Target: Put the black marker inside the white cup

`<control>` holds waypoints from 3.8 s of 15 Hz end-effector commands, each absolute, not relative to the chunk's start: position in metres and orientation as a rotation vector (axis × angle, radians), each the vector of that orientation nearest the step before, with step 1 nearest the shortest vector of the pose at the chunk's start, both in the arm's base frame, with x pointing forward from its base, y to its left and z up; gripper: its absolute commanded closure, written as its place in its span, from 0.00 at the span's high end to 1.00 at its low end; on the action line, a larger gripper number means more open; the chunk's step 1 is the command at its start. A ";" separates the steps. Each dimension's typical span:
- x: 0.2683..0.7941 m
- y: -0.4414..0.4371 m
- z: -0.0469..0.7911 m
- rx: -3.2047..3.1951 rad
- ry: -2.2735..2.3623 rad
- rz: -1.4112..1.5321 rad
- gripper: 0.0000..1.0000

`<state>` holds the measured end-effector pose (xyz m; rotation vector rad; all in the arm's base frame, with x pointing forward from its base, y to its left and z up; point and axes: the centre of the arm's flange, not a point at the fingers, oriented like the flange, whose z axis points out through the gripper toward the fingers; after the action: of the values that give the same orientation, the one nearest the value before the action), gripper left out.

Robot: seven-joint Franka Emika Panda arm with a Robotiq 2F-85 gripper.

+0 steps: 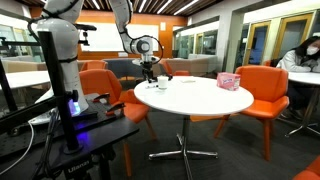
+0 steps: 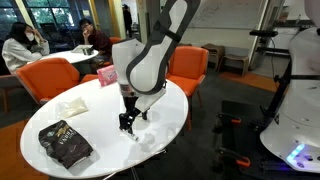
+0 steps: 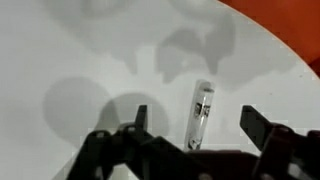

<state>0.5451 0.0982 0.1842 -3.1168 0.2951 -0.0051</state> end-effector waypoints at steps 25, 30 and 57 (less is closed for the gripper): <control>0.564 0.119 0.222 -3.143 0.279 0.336 0.05; 0.563 0.088 0.290 -3.054 0.229 0.694 0.05; 0.663 -0.082 0.227 -2.459 0.696 0.904 0.05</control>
<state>0.6533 -0.0770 0.2282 -2.5470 0.6491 0.8828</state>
